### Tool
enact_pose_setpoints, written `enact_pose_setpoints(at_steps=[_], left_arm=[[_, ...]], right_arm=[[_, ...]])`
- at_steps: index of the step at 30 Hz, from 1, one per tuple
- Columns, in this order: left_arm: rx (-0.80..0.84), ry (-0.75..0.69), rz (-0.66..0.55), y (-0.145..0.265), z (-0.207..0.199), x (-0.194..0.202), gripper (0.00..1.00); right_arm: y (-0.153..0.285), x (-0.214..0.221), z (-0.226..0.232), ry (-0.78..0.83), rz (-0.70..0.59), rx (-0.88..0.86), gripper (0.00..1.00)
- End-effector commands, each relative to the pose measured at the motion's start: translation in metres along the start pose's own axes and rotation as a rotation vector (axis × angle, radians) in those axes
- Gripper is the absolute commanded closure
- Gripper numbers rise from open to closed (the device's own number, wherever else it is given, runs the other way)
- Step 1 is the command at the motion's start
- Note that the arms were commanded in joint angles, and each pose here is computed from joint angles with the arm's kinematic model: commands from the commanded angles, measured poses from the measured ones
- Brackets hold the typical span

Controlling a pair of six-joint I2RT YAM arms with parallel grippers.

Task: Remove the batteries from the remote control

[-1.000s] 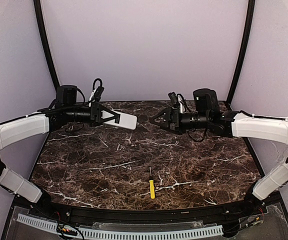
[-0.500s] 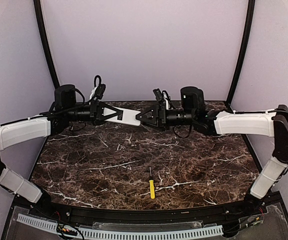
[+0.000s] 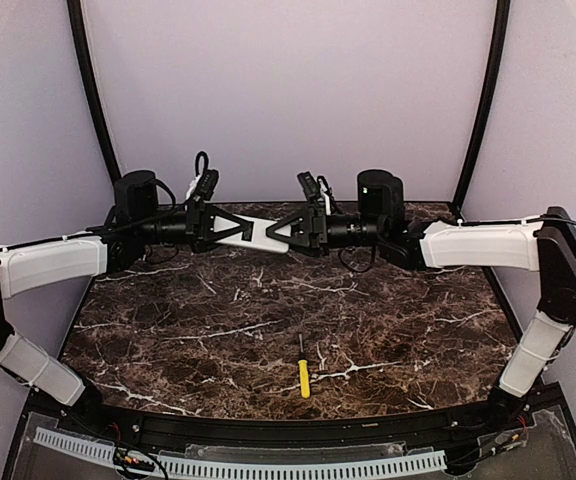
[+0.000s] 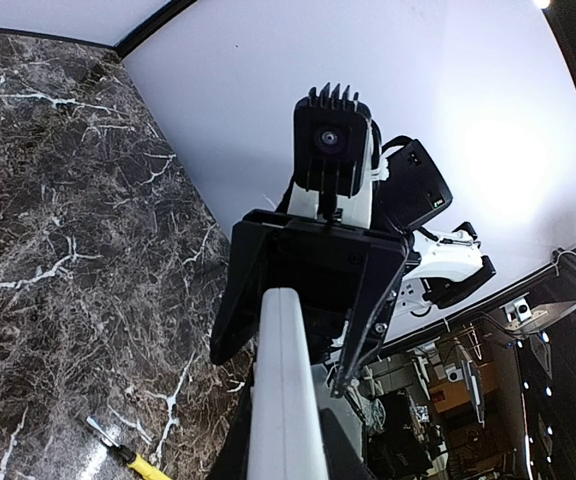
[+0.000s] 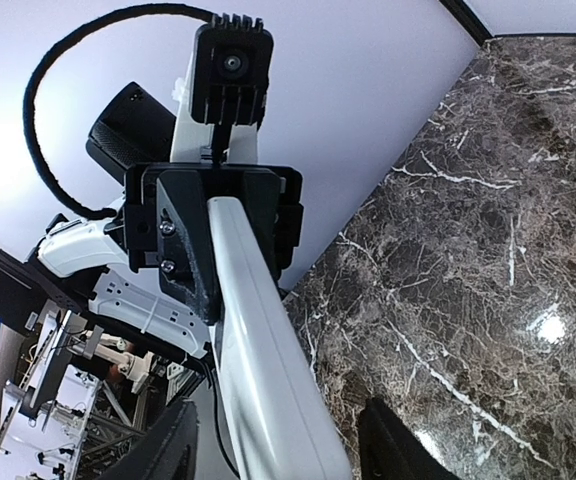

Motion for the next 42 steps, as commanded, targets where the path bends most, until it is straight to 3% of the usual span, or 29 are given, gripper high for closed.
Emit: enact_pose_setpoints(at_steps=[1, 12, 19, 31, 42], left_arm=[[0.027, -0.034, -0.015, 0.000, -0.009, -0.004, 1.00], [0.019, -0.035, -0.010, -0.001, -0.006, -0.003, 1.00], [0.027, -0.039, -0.005, -0.001, -0.010, -0.004, 1.00], [0.120, -0.039, -0.007, 0.002, -0.036, -0.011, 1.00], [0.204, -0.057, -0.002, 0.005, -0.058, -0.019, 1.00]], right_arm=[[-0.006, -0.006, 0.018, 0.046, -0.003, -0.066, 0.52], [-0.005, 0.000, 0.018, 0.052, 0.013, -0.080, 0.75], [-0.001, 0.004, 0.021, 0.064, 0.021, -0.092, 0.83], [0.009, 0.011, 0.047, 0.137, 0.056, -0.193, 0.82], [0.020, 0.015, 0.069, 0.191, 0.068, -0.246, 0.73]])
Point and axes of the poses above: each gripper's point midway between its finger pads, its own y axis back along the fingers, its own z axis along the line the jaws close on, x = y × z, the point moved 1 cm from there along y, back along the fingers, and after that the axes turned 6 degrees about -y, right-handed, at the moved point
